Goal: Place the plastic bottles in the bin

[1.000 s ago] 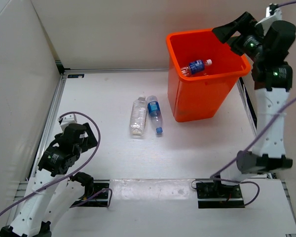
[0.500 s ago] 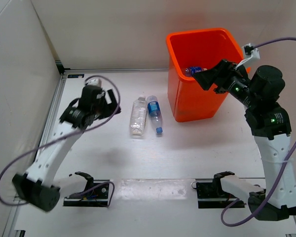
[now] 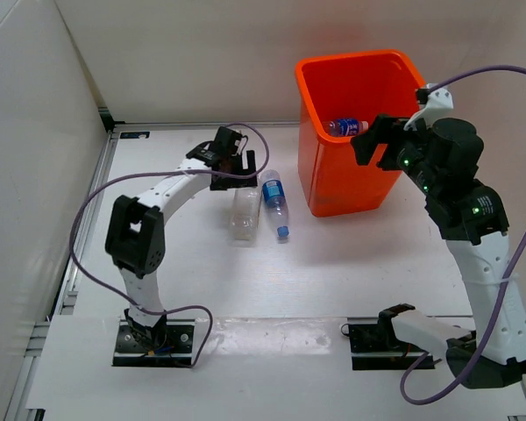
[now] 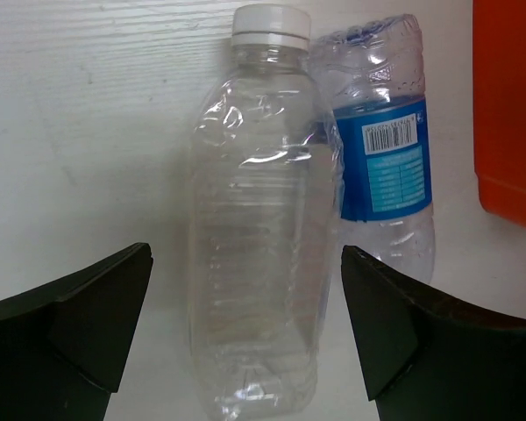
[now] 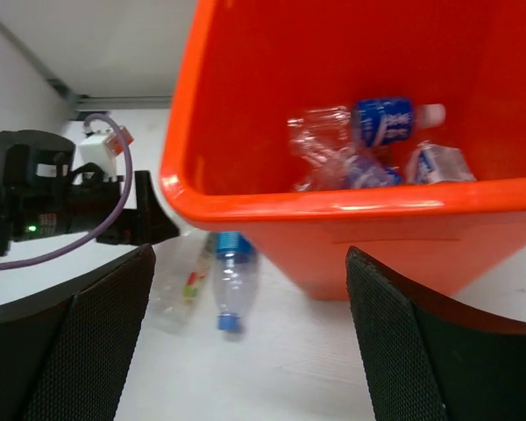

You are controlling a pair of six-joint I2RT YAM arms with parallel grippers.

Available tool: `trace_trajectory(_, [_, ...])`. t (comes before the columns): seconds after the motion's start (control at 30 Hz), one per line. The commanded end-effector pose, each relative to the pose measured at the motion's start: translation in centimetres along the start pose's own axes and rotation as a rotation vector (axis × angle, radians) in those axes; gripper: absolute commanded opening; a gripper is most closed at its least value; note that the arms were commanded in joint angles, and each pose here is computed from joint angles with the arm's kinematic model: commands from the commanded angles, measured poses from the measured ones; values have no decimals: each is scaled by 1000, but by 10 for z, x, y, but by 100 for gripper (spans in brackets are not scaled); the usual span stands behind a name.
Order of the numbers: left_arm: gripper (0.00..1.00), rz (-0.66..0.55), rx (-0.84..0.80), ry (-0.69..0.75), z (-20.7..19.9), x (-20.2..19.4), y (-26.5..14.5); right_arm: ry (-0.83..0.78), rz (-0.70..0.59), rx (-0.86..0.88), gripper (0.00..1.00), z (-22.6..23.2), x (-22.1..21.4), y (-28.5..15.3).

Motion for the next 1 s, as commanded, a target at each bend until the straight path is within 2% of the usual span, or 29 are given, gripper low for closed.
trace_trajectory(0.0, [99, -44, -49, 96, -20, 12, 2, -211, -62, -125, 90, 2, 10, 3])
trace_trajectory(0.1, [99, 9, -26, 130, -19, 5, 22, -324, -58, -160, 90, 2, 5, 4])
trace_trajectory(0.23, [99, 58, -30, 157, -25, 4, 38, -241, -50, -170, 90, -9, -1, -2])
trace_trajectory(0.4, [99, 168, 53, 164, -12, -16, 62, -316, -48, -250, 90, -18, -4, -13])
trace_trajectory(0.5, [92, 171, 86, 132, -4, -15, 64, -319, -36, -241, 90, -18, -9, -14])
trace_trajectory(0.53, [84, 170, 89, 109, -2, -12, 64, -322, -32, -249, 90, -18, -11, -13])
trace_trajectory(0.63, [70, 164, 78, 69, 1, 2, 63, -369, -39, -271, 90, -16, -12, -10])
trace_trajectory(0.73, [69, 78, 79, 52, 1, 27, 50, -399, -52, -266, 90, -10, -10, -5])
trace_trajectory(0.83, [64, -111, 59, 19, -1, 77, 16, -375, -53, -293, 90, -10, -11, -4])
trace_trajectory(0.87, [62, -229, 14, 6, -8, 105, -1, -363, -53, -326, 90, -12, -12, -4])
trace_trajectory(0.93, [61, -369, -15, 15, -12, 137, -33, -327, -54, -373, 90, -16, -14, -4])
trace_trajectory(0.97, [61, -476, -55, 3, -15, 162, -51, -312, -55, -396, 90, -18, -16, -4])
Point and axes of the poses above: each gripper's point midway between its finger pads, its own y axis out along the fingers, its own z axis along the line the jaws close on, x = y × z, the point moved 9 cm from there along -y, back along the fingers, and after that the axes turned 8 degrees about -y, right-handed, at the moved point
